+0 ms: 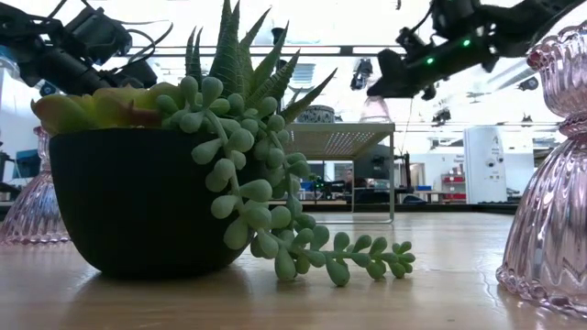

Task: Pick & Place candle stick holders
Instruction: Put the top right pink glass candle holder on the shelf

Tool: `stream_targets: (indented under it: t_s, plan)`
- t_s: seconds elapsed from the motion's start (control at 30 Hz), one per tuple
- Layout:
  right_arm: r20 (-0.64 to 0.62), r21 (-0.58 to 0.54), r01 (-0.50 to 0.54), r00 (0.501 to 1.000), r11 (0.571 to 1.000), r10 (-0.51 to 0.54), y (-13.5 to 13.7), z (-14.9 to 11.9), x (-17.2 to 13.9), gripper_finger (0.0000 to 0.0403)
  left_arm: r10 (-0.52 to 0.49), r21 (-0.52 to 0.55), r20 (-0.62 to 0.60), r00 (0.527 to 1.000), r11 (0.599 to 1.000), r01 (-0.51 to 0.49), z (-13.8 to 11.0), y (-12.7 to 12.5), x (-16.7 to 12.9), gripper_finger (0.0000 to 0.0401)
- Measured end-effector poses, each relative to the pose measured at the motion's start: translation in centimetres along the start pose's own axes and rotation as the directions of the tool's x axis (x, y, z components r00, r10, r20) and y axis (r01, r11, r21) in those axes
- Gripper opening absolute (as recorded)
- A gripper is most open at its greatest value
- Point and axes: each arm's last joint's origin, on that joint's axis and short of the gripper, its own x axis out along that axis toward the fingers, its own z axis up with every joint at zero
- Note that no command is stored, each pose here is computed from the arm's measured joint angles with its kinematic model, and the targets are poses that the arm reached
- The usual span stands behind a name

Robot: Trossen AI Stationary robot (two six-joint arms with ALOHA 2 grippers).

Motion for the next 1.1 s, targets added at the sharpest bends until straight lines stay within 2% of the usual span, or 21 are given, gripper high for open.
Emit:
stream_targets:
  t_s: [0.1, 0.2, 0.33, 0.63, 1.1]
  plan:
    - [-0.033, 0.033, -0.078, 0.996, 0.996, 0.079, -0.3, -0.2, 1.6, 0.0097, 0.0, 0.0, 0.0, 1.0, 1.0, 0.0, 0.0, 0.0, 0.0, 0.0243]
    - [-0.052, 0.018, -0.1, 0.994, 0.995, 0.1, -0.2, -0.3, 3.1, 0.0097, 0.0, 0.0, 0.0, 1.0, 1.0, 0.0, 0.0, 0.0, 0.0, 0.0243]
    - [-0.012, -0.011, -0.097, 0.995, 0.995, 0.097, 0.0, 0.1, 4.6, 0.0095, 0.0, 0.0, 0.0, 1.0, 1.0, 0.0, 0.0, 0.0, 0.0, 0.0243]
    - [-0.033, 0.033, -0.075, 0.997, 0.997, 0.076, -0.6, -2.1, 7.1, 0.0095, 0.0, 0.0, 0.0, 1.0, 1.0, 0.0, 0.0, 0.0, 0.0, 0.0243]
    - [-0.03, 0.065, -0.086, 0.996, 0.994, 0.088, -0.3, -3.7, 8.6, 0.0093, 0.0, 0.0, 0.0, 1.0, 1.0, 0.0, 0.0, 0.0, 0.0, 0.0243]
